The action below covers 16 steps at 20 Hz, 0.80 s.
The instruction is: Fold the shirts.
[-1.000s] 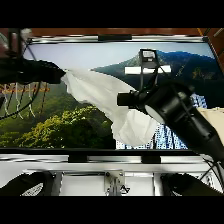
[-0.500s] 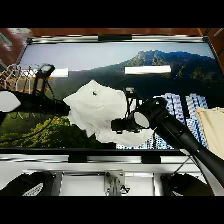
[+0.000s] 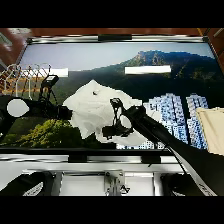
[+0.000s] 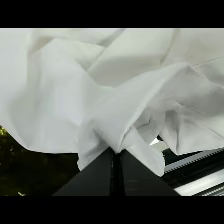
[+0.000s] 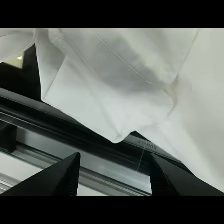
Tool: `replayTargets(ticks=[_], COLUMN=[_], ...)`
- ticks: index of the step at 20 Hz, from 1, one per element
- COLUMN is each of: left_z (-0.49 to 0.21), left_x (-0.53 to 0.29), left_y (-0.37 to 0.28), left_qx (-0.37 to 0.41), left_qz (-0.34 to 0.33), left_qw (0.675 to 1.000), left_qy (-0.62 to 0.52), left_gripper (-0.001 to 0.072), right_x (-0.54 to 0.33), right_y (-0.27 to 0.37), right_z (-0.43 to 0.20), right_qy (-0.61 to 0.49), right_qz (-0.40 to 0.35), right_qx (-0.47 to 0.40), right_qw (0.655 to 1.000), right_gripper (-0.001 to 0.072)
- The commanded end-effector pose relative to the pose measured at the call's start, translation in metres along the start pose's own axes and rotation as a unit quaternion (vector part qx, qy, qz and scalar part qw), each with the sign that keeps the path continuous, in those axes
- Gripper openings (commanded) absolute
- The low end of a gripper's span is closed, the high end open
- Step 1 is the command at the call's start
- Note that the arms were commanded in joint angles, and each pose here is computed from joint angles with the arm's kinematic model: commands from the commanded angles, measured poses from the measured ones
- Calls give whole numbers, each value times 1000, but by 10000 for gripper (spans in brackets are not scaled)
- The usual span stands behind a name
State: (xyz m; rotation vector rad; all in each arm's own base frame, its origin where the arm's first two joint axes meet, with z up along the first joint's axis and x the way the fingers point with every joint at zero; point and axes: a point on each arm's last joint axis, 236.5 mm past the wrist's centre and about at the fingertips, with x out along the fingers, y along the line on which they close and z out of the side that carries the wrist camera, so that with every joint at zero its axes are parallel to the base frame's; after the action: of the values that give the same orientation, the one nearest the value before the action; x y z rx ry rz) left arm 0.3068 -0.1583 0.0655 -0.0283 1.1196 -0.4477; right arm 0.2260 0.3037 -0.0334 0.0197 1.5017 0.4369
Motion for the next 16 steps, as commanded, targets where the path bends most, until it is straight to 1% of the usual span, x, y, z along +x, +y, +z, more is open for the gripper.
replayTargets(ticks=[1, 3, 8, 13, 14, 15, 16], left_z=[8, 19, 42, 33, 33, 33, 34], left_x=[-10, -20, -41, -44, -46, -47, -50], left_y=[3, -2, -25, -34, -34, -34, -34], left_qx=[-3, 0, -3, -6, -5, -3, 4], left_qz=[2, -2, -42, -58, -58, -57, -57], left_qw=[1000, 1000, 997, 997, 997, 997, 997], left_qy=[-11, -27, -61, -42, -44, -47, -50], left_gripper=[41, 41, 41, 41, 41, 41, 41], right_x=[28, 35, 53, 76, 76, 73, 66], right_y=[-3, -7, -14, -22, -23, -23, -23], right_z=[3, 10, 27, 29, 31, 34, 39], right_qy=[10, 1, -23, -14, -18, -23, -30], right_qz=[-9, -17, -28, -42, -43, -47, -52], right_qx=[-14, -22, -41, -51, -51, -57, -65], right_qw=[1000, 1000, 998, 998, 998, 997, 996], right_gripper=[556, 557, 556, 547, 406, 208, 95])
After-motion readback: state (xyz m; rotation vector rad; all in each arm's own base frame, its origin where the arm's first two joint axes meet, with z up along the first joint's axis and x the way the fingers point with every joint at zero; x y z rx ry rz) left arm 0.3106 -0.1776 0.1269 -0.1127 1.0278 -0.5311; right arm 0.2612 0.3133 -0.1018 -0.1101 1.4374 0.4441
